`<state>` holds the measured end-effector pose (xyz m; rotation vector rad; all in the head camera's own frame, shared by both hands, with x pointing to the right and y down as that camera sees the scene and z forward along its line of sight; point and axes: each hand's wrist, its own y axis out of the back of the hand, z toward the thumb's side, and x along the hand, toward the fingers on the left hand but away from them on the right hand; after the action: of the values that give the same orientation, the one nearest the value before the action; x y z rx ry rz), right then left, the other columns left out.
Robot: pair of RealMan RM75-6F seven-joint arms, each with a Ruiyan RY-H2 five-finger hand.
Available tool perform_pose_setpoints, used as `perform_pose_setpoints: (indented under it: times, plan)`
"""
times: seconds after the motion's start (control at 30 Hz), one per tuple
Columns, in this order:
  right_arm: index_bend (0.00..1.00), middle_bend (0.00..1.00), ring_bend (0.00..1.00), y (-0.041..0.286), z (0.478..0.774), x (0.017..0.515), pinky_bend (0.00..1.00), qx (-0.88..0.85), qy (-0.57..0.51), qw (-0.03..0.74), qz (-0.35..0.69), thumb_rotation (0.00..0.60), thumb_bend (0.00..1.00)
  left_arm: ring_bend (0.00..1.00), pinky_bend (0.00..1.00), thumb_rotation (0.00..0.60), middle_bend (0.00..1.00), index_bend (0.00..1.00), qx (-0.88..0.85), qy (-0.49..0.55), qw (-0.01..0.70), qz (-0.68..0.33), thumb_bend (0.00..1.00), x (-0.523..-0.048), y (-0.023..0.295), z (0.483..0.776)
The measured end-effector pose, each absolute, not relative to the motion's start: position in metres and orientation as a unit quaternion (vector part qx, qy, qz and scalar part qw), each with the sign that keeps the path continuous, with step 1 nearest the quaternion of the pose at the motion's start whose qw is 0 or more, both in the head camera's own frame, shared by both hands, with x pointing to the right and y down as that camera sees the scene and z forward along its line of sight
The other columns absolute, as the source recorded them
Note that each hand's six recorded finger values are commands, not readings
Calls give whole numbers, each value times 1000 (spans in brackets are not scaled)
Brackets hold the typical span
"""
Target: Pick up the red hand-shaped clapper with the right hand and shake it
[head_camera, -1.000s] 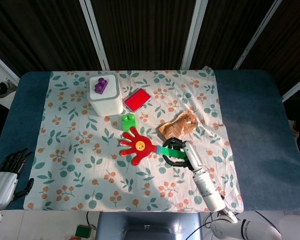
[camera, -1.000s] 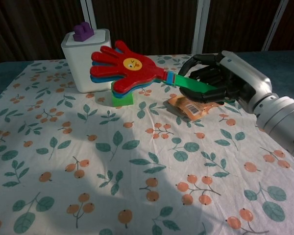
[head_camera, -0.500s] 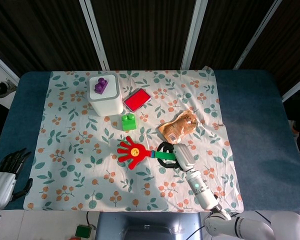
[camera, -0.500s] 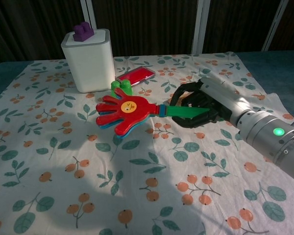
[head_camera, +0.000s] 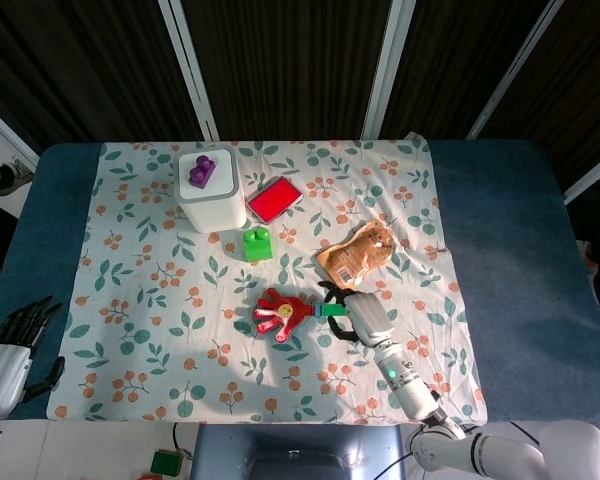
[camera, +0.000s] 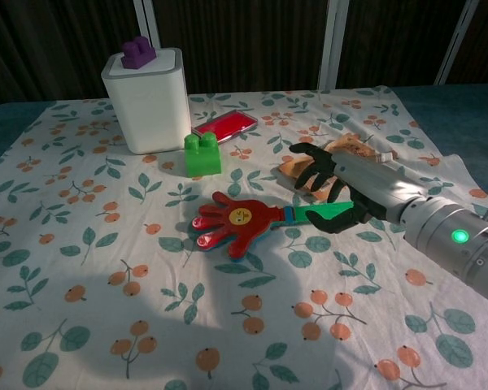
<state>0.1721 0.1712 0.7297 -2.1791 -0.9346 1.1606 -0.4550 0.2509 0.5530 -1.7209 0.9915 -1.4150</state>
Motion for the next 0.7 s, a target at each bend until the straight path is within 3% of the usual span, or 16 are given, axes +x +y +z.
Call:
perform_pose_setpoints:
  times: [0.13, 0.33, 0.53, 0.7]
  plan:
    - [0, 143, 101, 170, 723, 180, 228, -786, -320, 282, 449, 600, 321, 0, 125, 600, 9, 53, -663, 380, 344, -546, 439, -455, 251, 553]
    - [0, 35, 6, 172, 690, 201, 142, -766, -288, 328, 472, 600, 302, 0, 124, 600, 16, 53, -661, 382, 346, -545, 439, -454, 252, 551]
    - [0, 0, 0, 175, 630, 274, 73, -702, -298, 405, 504, 600, 274, 0, 116, 600, 15, 58, -656, 385, 352, -545, 438, -456, 254, 547]
    - [0, 0, 0, 199, 580, 338, 0, -636, -349, 440, 529, 600, 217, 0, 105, 600, 16, 59, -653, 381, 355, -550, 438, -455, 254, 549]
